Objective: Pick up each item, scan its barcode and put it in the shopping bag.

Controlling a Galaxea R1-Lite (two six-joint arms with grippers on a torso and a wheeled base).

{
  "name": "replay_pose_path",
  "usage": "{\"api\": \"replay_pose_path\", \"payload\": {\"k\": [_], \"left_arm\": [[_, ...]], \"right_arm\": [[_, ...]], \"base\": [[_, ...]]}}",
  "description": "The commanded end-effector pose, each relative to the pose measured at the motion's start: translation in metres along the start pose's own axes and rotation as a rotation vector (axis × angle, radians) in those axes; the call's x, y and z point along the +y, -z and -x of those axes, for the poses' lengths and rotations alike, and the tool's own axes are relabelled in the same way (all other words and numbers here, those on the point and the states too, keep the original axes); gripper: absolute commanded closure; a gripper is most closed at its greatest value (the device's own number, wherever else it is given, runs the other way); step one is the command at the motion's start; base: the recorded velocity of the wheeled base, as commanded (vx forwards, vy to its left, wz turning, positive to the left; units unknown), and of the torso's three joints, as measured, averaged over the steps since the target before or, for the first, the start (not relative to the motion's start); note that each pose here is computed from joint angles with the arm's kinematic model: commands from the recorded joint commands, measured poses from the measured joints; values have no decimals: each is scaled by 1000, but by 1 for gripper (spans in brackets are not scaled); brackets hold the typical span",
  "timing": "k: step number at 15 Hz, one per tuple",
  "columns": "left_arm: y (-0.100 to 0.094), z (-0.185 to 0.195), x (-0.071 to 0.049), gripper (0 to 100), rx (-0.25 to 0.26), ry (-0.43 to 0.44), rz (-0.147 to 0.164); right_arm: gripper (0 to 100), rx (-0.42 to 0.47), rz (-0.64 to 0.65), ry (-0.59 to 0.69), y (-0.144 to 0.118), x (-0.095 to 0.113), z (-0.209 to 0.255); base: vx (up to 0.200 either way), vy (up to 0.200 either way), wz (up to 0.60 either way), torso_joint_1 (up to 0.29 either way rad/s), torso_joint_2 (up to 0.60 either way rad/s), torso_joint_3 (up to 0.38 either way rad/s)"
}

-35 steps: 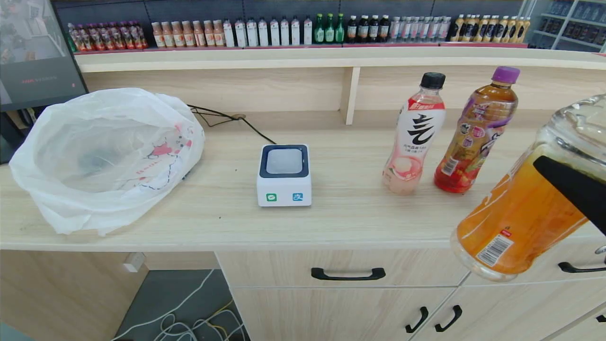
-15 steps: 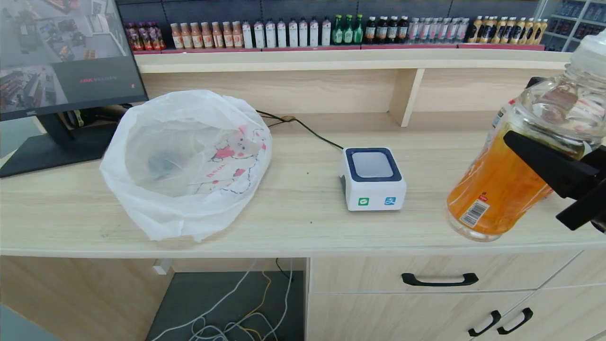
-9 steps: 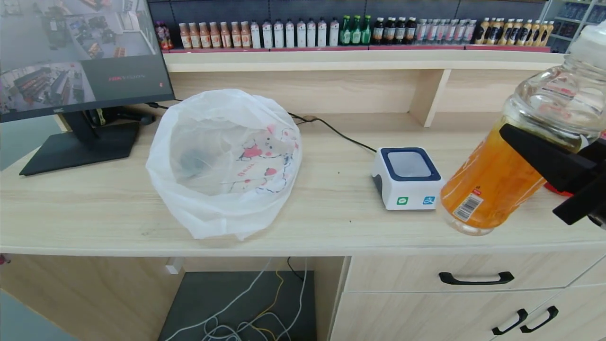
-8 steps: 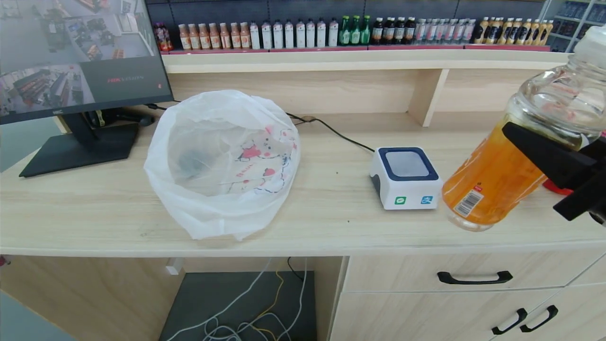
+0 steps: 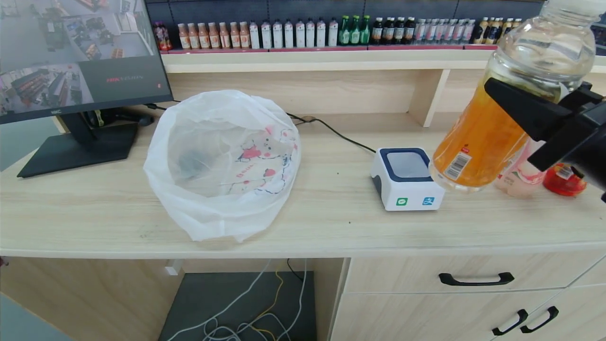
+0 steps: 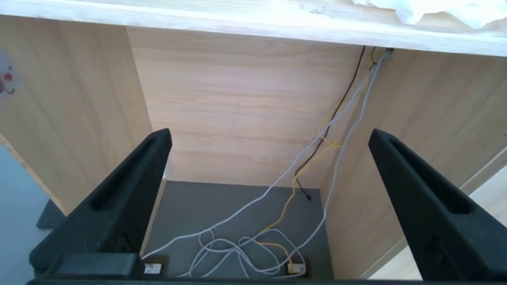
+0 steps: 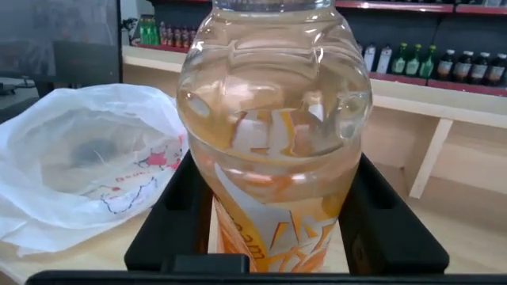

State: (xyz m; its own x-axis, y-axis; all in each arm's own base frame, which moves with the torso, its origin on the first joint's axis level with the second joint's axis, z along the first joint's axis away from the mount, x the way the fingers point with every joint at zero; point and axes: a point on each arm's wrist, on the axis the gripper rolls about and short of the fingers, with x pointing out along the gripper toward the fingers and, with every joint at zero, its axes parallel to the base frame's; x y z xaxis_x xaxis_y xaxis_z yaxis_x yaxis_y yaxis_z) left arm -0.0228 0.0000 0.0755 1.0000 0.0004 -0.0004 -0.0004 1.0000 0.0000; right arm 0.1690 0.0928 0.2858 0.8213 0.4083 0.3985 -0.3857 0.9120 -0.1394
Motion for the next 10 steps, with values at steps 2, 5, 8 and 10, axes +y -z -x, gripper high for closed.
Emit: {"api": "replay_pose_path", "payload": {"k": [2, 5, 8, 10], "left_arm": [[0, 0, 0, 0, 0, -1, 0], [0, 0, 0, 0, 0, 0, 0], [0, 0, 0, 0, 0, -1, 0], [0, 0, 0, 0, 0, 0, 0]], "right_arm": [[100, 10, 12, -19, 2, 2, -26], [100, -2, 84, -47, 3, 3, -48], [100, -80, 228, -161, -1, 6, -74], [100, -122, 312, -250, 1, 9, -85]], "base": [[0, 0, 0, 0, 0, 0], [0, 0, 0, 0, 0, 0], [0, 0, 0, 0, 0, 0], [0, 0, 0, 0, 0, 0]]}}
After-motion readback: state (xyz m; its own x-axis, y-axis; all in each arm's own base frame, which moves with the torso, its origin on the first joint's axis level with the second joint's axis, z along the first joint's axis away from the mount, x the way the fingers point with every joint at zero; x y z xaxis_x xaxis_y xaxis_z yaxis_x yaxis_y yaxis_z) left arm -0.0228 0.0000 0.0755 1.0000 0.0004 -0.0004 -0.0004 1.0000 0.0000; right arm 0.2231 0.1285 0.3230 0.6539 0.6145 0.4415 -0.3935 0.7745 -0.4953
